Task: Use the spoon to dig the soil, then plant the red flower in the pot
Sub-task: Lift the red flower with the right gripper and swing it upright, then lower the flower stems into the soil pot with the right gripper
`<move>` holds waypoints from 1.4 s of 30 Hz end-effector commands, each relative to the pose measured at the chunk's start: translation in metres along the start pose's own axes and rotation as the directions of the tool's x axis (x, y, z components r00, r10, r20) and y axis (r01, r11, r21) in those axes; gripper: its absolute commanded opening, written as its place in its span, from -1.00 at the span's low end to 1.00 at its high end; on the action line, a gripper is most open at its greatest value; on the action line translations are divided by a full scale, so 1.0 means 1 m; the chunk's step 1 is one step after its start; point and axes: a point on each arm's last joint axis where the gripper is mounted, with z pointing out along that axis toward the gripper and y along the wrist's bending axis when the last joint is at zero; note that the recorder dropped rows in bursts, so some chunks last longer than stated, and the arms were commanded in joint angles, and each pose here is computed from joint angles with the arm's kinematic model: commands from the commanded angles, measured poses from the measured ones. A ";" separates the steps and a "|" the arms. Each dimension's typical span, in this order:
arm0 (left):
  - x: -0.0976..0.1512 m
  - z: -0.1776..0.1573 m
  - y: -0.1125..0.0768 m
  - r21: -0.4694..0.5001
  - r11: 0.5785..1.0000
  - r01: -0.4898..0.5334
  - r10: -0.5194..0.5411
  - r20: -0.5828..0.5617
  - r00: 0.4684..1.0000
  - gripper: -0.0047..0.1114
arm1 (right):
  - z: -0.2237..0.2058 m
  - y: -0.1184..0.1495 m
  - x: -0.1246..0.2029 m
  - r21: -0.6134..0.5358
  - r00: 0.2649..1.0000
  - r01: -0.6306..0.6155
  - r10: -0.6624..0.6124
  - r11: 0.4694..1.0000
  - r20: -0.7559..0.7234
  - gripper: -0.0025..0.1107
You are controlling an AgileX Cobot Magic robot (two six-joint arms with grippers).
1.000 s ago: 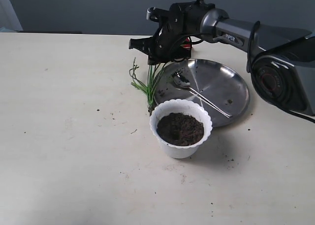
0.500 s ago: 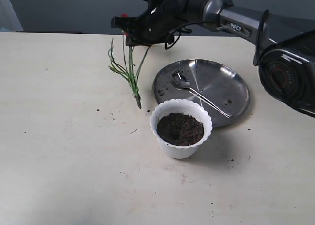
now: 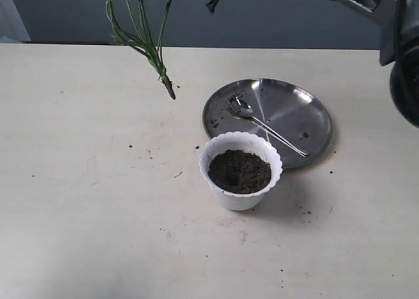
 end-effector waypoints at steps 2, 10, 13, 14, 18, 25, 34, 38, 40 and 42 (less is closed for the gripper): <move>0.000 0.000 0.000 0.002 1.000 0.002 -0.002 0.004 1.000 -0.91 | -0.044 0.019 -0.001 -0.035 0.995 0.084 -0.082 0.996 0.049 -0.96; 0.000 0.000 0.000 0.002 1.000 0.002 -0.002 0.004 1.000 -0.91 | -0.153 0.018 0.058 0.283 0.945 0.181 -0.247 0.942 0.216 -0.96; 0.000 0.000 0.000 0.002 1.000 0.002 -0.002 0.004 1.000 -0.91 | -0.190 0.022 0.072 0.384 0.917 0.169 -0.288 0.908 0.276 -0.96; 0.000 0.000 0.000 0.002 1.000 0.002 -0.002 0.004 1.000 -0.91 | -0.198 0.023 0.077 0.403 0.911 0.163 -0.294 0.901 0.288 -0.96; 0.000 0.000 0.000 0.002 1.000 0.002 -0.002 0.004 1.000 -0.91 | -0.226 0.035 0.089 0.393 0.886 0.081 -0.247 0.916 0.392 -0.96; 0.000 0.000 0.000 0.002 1.000 0.002 -0.002 0.004 1.000 -0.91 | -0.225 0.054 0.123 0.263 0.791 0.082 -0.223 0.961 0.569 -0.96; 0.000 0.000 0.000 0.002 1.000 0.002 -0.002 0.004 1.000 -0.91 | -0.204 0.054 0.150 0.199 0.791 0.156 -0.243 0.967 0.562 -0.96; 0.000 0.000 0.000 0.002 1.000 0.002 -0.002 0.004 1.000 -0.91 | -0.196 0.052 0.153 0.205 0.785 0.162 -0.252 0.965 0.566 -0.96; 0.000 0.000 0.000 0.002 1.000 0.002 -0.002 0.004 1.000 -0.91 | -0.192 0.051 0.155 0.208 0.793 0.160 -0.251 0.965 0.555 -0.96; 0.000 0.000 0.000 0.002 1.000 0.002 -0.002 0.004 1.000 -0.91 | -0.189 0.049 0.157 0.209 0.801 0.154 -0.246 0.966 0.546 -0.96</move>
